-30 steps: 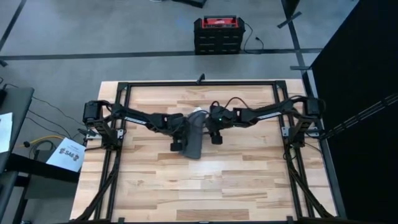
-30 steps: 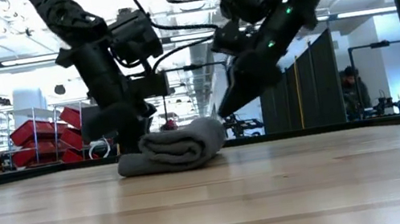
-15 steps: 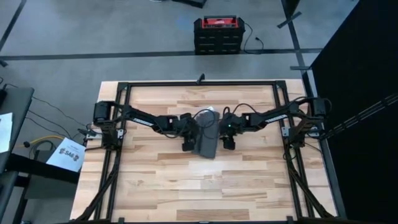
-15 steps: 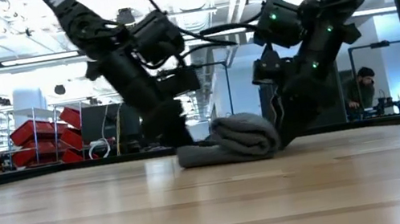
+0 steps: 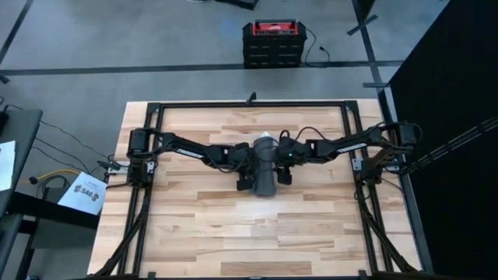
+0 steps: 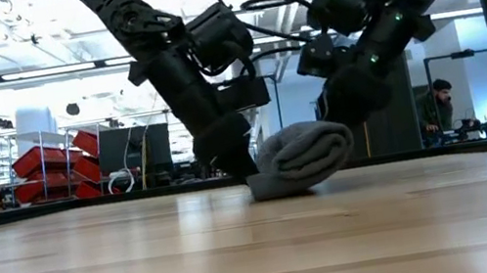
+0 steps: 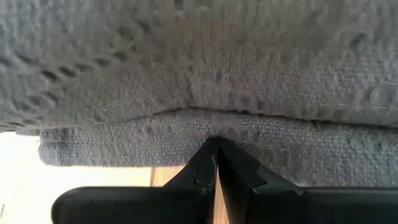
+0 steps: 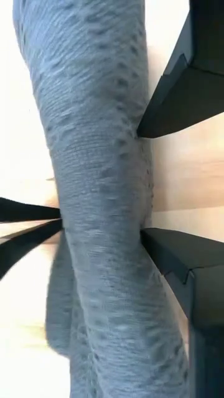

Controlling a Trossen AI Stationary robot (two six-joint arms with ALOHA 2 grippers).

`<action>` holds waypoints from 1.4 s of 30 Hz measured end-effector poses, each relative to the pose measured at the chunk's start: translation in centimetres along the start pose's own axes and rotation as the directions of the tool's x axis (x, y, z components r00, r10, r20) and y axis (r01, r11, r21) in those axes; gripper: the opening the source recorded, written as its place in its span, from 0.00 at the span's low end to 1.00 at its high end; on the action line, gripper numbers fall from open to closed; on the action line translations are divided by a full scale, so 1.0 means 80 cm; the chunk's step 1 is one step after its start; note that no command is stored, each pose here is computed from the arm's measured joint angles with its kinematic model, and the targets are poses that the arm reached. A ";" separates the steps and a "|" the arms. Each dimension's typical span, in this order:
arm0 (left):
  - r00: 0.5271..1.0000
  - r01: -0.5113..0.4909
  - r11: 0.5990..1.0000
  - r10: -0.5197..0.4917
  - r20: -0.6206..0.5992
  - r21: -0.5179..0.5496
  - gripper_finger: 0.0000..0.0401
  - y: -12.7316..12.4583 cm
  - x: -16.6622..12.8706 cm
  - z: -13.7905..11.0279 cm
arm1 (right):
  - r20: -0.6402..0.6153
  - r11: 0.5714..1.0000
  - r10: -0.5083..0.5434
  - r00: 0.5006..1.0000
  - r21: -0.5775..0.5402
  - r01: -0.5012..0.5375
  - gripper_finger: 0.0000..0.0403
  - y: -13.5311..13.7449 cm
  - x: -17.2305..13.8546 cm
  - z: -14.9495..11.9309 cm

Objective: Roll towel
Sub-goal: Roll the gray towel

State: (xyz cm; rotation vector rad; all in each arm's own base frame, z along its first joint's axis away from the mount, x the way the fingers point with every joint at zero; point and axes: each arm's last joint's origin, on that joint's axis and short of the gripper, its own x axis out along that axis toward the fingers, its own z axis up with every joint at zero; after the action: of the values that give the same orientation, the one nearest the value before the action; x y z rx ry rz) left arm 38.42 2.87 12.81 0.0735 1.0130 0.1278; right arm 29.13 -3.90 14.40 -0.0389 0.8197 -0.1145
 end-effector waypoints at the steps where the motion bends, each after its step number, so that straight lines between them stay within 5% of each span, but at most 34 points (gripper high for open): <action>1: 1.000 0.000 1.000 0.000 -0.003 0.001 0.00 0.000 -0.001 0.001 | 0.013 1.000 0.001 1.000 -0.011 -0.001 0.59 0.001 0.002 0.001; 13: 1.000 0.003 1.000 -0.004 0.006 0.022 0.00 0.002 -0.007 0.017 | 0.168 0.997 -0.006 0.986 -0.080 0.020 0.59 0.002 0.005 0.019; 27: 0.998 0.002 1.000 -0.003 0.066 0.009 0.00 0.000 -0.008 0.024 | 0.207 0.993 -0.011 0.978 -0.115 0.035 0.59 -0.004 0.026 0.027; 42: 1.000 0.006 1.000 -0.006 -0.024 -0.015 0.00 -0.004 -0.008 0.012 | 0.161 0.988 0.136 0.978 -0.093 -0.122 0.59 -0.019 0.083 0.003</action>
State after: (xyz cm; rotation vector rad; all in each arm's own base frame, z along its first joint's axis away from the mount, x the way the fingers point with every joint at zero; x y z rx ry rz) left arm 38.92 2.50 13.80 0.0551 1.0366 0.1311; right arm 33.70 -6.17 9.87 -0.0726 0.6573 0.0455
